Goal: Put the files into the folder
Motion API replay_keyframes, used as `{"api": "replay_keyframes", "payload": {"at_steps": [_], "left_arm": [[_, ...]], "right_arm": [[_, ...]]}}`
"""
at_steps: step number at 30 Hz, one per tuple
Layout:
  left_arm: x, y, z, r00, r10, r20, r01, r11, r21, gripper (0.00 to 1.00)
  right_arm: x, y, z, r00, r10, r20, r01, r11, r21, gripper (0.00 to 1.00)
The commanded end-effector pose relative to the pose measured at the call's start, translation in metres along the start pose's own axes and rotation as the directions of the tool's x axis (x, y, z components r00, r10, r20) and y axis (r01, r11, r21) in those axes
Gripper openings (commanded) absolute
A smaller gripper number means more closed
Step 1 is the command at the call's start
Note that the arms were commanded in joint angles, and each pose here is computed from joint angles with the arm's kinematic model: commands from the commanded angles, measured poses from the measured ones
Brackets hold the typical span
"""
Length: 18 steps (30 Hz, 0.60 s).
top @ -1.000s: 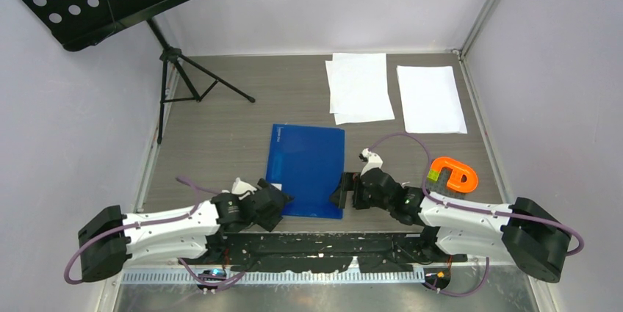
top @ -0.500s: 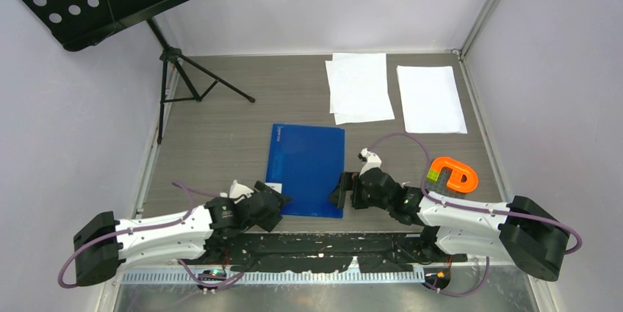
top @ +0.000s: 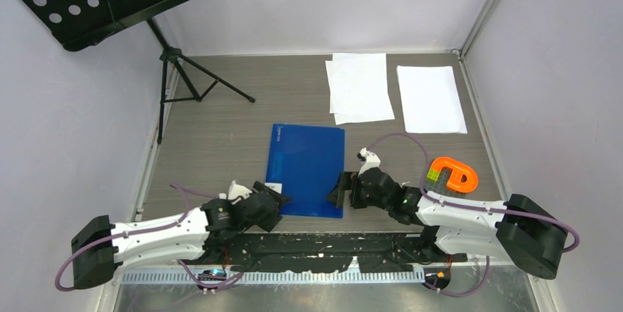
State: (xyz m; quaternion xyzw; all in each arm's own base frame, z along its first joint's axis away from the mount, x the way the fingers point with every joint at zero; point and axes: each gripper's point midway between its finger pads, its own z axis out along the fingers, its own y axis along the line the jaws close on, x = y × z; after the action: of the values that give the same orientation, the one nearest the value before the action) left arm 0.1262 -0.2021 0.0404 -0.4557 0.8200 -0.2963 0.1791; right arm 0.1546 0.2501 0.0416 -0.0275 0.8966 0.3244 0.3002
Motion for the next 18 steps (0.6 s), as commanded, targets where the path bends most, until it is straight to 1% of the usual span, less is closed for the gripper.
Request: {"api": "replay_keyframes", "payload": {"at_steps": [1,7,9,12,16,18], "left_arm": [[-0.0038,-0.0059,0.0030,0.998,-0.065,0.014,0.064,0.997,0.052,0.66],[-0.0067,-0.0057,0.0037,0.997,-0.072,0.024,0.071,0.996,0.060,0.66],[-0.0052,-0.0099,0.0040,0.996,-0.086,0.013,0.084,0.993,0.084,0.65],[-0.0048,-0.0106,0.0028,0.997,-0.081,0.011,0.080,0.993,0.085,0.65],[-0.0008,-0.0152,-0.0010,0.996,-0.090,-0.019,0.091,0.991,0.101,0.64],[-0.0039,-0.0153,-0.0040,0.997,-0.081,-0.004,0.081,0.992,0.095,0.64]], "right_arm": [[0.0046,-0.0033,0.0023,1.000,0.000,-0.014,0.000,1.000,0.009,0.97],[0.0058,-0.0044,0.0028,1.000,0.000,-0.017,0.001,1.000,0.012,0.97],[0.0055,-0.0039,0.0033,1.000,0.000,-0.018,0.000,1.000,0.012,0.97],[0.0062,-0.0045,0.0035,1.000,-0.001,-0.019,0.001,1.000,0.013,0.97],[0.0070,-0.0050,0.0041,1.000,-0.001,-0.022,0.001,1.000,0.014,0.97],[0.0072,-0.0053,0.0048,1.000,0.001,-0.021,-0.001,1.000,0.014,0.97]]}}
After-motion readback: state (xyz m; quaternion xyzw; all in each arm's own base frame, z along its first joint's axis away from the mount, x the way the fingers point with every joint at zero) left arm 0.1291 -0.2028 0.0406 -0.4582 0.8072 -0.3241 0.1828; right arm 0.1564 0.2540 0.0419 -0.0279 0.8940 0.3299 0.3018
